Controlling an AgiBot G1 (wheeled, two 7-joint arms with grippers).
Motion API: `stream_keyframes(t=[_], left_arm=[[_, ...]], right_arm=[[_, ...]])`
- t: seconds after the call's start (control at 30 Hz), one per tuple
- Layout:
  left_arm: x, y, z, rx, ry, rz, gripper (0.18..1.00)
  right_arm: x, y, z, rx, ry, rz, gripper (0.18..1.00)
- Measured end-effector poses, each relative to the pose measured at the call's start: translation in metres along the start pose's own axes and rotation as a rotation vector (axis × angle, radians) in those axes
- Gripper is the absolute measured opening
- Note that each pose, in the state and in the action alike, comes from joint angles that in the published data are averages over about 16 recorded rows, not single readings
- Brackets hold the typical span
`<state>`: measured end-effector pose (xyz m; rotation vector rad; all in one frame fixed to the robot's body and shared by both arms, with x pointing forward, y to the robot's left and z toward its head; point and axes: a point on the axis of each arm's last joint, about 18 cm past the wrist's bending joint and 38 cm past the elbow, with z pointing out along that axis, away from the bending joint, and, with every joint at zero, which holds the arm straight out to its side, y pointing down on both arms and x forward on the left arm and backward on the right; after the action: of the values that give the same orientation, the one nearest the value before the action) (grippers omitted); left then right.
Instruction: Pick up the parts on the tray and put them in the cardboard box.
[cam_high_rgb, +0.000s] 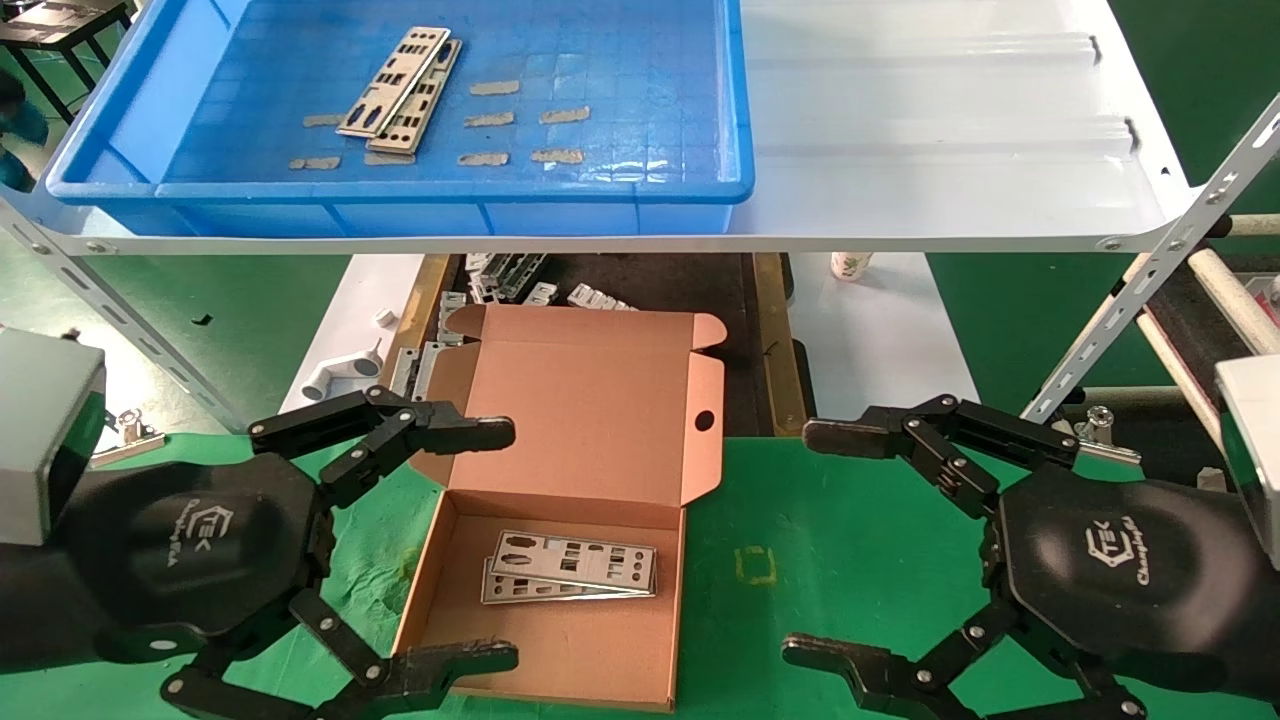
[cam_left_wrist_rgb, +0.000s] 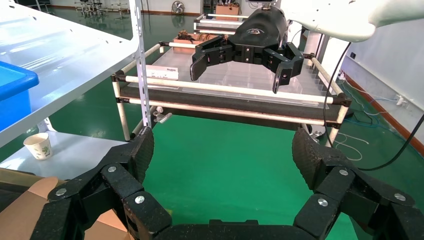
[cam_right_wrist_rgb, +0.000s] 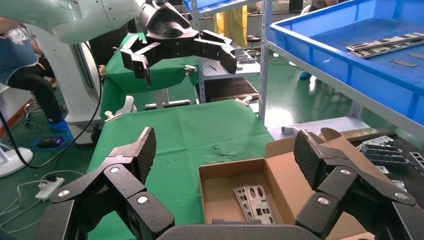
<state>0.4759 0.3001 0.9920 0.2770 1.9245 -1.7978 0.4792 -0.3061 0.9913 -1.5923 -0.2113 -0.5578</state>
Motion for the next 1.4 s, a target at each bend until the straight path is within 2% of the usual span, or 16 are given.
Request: stream_keyframes(t=[1.4], left_arm=[[0.0,0.0,0.0,0.0,0.0,0.0,1.001]], right_arm=[[0.0,0.0,0.0,0.0,0.0,0.0,1.001]])
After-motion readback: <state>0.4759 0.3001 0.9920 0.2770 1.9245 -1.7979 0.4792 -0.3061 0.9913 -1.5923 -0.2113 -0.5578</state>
